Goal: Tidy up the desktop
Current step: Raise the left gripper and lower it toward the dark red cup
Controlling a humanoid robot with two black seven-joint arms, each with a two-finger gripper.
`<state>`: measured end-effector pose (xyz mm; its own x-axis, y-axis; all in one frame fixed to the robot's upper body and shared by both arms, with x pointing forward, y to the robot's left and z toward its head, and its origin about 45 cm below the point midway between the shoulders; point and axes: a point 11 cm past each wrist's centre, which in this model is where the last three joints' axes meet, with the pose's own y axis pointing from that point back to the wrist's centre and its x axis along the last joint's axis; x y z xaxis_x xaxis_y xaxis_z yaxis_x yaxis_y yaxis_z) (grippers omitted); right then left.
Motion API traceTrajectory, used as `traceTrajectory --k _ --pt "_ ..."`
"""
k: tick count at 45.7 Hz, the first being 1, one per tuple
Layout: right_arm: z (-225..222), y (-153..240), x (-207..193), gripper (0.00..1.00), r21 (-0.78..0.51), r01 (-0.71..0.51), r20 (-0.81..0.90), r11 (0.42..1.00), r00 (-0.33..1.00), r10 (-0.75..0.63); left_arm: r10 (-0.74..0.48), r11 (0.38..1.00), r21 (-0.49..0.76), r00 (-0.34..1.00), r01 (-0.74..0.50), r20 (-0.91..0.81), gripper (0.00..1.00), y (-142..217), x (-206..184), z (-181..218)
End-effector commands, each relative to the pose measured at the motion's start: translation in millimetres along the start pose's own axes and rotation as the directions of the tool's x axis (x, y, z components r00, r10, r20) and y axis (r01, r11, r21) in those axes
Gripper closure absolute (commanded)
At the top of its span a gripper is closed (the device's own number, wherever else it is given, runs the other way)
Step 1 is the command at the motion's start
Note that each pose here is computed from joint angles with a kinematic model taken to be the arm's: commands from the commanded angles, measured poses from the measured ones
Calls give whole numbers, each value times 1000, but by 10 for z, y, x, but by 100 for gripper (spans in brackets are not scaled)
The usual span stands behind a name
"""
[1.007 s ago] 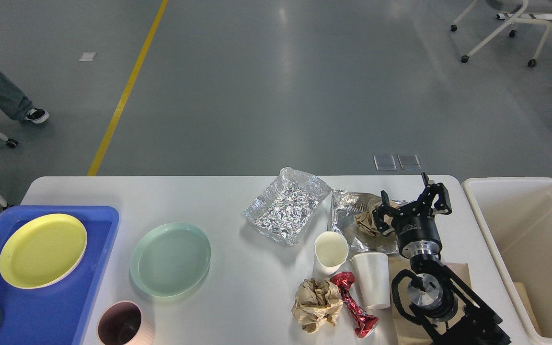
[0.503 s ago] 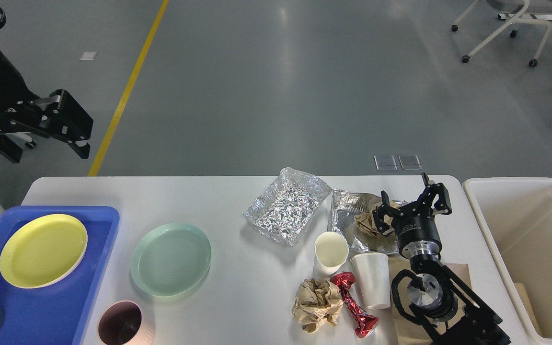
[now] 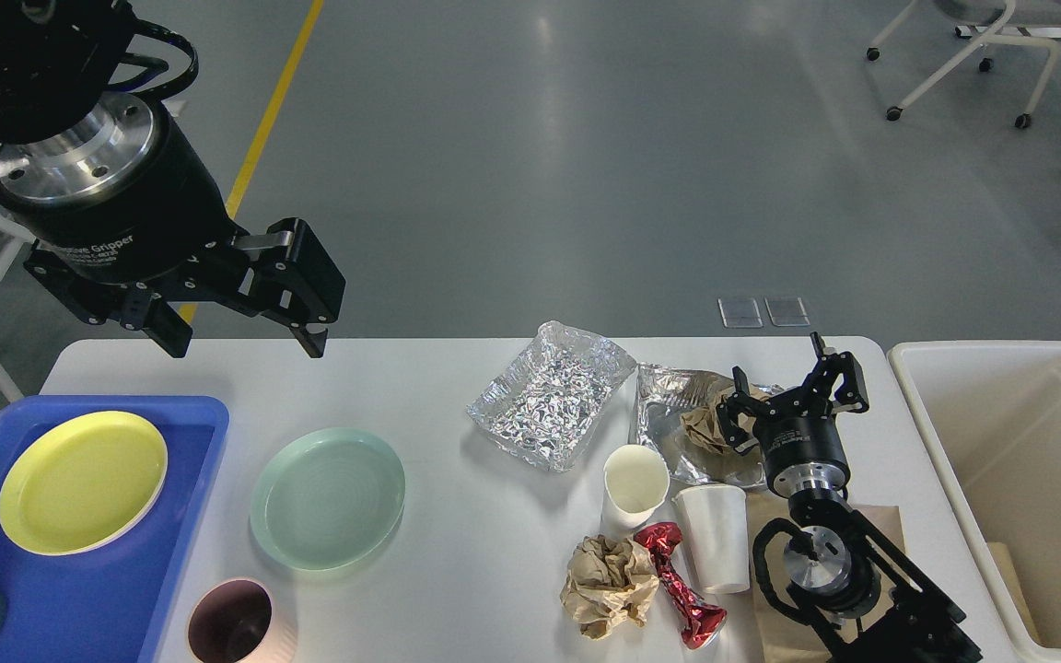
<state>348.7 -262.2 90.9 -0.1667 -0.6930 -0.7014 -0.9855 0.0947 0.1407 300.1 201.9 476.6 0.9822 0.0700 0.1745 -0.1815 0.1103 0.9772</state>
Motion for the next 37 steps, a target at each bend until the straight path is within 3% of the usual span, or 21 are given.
traceTrajectory --k 1,21,37 --pt "-3 -3 -4 0 1 0 1 1000 1000 0 -5 1000 -9 1000 5 -4 4 -22 9 0" --pt "-1 -3 -5 0 0 1 0 1000 1000 -1 -119 992 -59 988 114 -93 4 -371 0 -316" --pt "0 1 1 0 0 0 0 1000 1000 0 -207 978 -38 968 204 -139 4 -1125 -129 -851"
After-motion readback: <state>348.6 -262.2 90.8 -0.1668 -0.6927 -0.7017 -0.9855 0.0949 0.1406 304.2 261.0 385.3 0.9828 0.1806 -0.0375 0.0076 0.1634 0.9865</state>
